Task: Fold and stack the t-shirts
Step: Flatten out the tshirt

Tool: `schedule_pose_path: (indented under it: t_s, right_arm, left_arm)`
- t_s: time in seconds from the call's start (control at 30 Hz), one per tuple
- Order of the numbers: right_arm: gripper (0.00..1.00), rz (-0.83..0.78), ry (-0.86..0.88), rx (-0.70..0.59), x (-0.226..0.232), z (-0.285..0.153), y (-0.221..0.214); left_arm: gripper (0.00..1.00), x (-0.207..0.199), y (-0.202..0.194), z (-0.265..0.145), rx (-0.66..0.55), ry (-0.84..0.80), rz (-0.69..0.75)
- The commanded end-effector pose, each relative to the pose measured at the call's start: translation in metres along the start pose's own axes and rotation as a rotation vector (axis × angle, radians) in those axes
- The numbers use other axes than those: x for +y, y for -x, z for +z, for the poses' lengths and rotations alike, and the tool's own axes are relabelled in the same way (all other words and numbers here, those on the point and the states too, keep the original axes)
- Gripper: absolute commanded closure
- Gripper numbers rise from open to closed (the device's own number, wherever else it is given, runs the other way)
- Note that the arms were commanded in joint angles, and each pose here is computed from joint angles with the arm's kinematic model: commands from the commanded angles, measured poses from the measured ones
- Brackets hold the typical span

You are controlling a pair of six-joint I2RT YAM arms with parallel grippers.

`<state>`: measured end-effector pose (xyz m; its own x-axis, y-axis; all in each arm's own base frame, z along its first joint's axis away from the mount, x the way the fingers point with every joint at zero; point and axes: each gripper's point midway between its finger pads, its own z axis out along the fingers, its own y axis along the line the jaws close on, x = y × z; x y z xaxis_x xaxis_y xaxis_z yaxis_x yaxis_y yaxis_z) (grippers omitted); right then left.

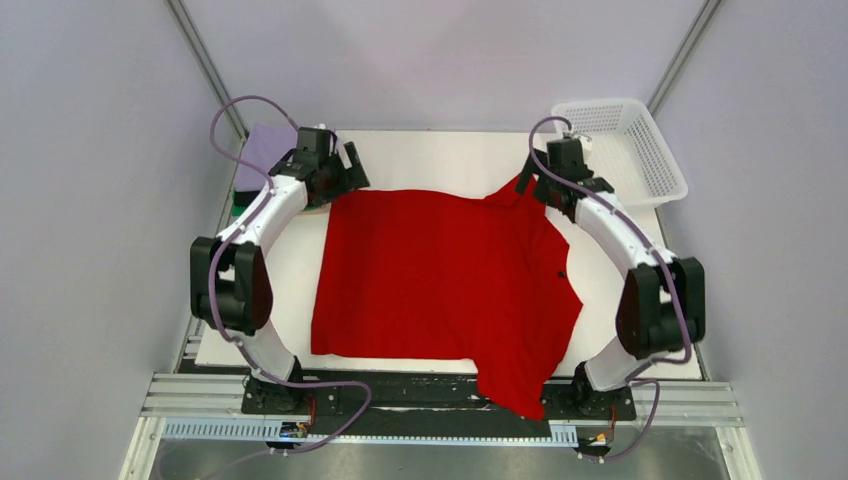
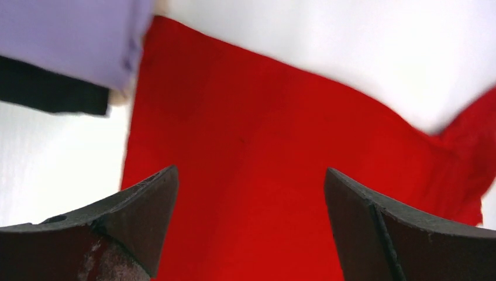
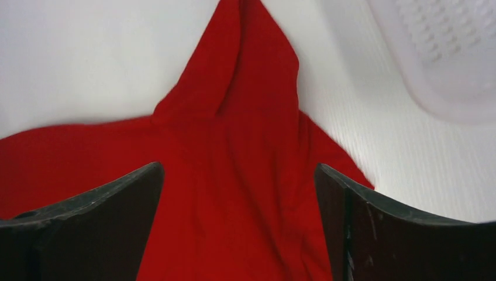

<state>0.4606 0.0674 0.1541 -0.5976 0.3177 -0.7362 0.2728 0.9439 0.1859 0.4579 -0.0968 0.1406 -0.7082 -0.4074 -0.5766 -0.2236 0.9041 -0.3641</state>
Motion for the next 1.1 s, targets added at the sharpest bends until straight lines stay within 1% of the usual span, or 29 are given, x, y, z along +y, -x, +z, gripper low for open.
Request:
schedule_pose_path:
  t_s: [0.0,0.1,0.13,0.17,0.27,0.33,0.43,0.57,0.67,0.83,0.93,1.07]
  right_arm:
    - [0.00,0.129,0.068,0.091,-0.009,-0.036,-0.050]
    - [0.00,0.150,0.062,0.164,-0.026,-0.038,-0.090]
    - [0.00,0.162,0.065,0.177,-0.029,-0.036,-0.095]
    - [0.00,0.169,0.082,0.216,-0.030,-0.035,-0.107]
    - [0.00,0.171,0.085,0.284,-0.035,-0.026,-0.129]
    - [0.00,0.170,0.047,0.312,-0.043,-0.018,-0.140]
    - [0.00,0.177,-0.086,0.327,-0.068,-0.007,-0.155]
    - [0.00,0.228,-0.142,0.374,-0.085,-0.008,-0.177]
    - [0.00,0.286,-0.197,0.386,-0.103,-0.011,-0.188]
    - [0.00,0.345,-0.236,0.356,-0.127,-0.024,-0.188]
    - [0.00,0.360,-0.236,0.315,-0.138,-0.030,-0.177]
    - [0.00,0.330,-0.162,0.275,-0.125,-0.032,-0.153]
  left_arm:
    - [0.00,-0.038,-0.025,-0.037,-0.016,-0.127,0.096]
    - [0.00,-0.034,-0.059,-0.032,0.034,-0.153,0.115]
    - [0.00,-0.034,-0.066,-0.031,0.047,-0.166,0.115]
    - [0.00,-0.032,-0.079,-0.027,0.080,-0.185,0.111]
    - [0.00,-0.024,-0.104,-0.018,0.144,-0.189,0.101]
    - [0.00,-0.012,-0.119,-0.013,0.169,-0.165,0.092]
    - [0.00,0.005,-0.142,-0.007,0.212,-0.129,0.076]
    - [0.00,0.033,-0.164,0.001,0.240,-0.034,0.067]
    - [0.00,0.050,-0.172,0.002,0.246,0.030,0.070]
    - [0.00,0.065,-0.169,-0.001,0.228,0.086,0.067]
    - [0.00,0.069,-0.171,-0.005,0.234,0.099,0.077]
    - [0.00,0.061,-0.166,-0.009,0.229,0.061,0.085]
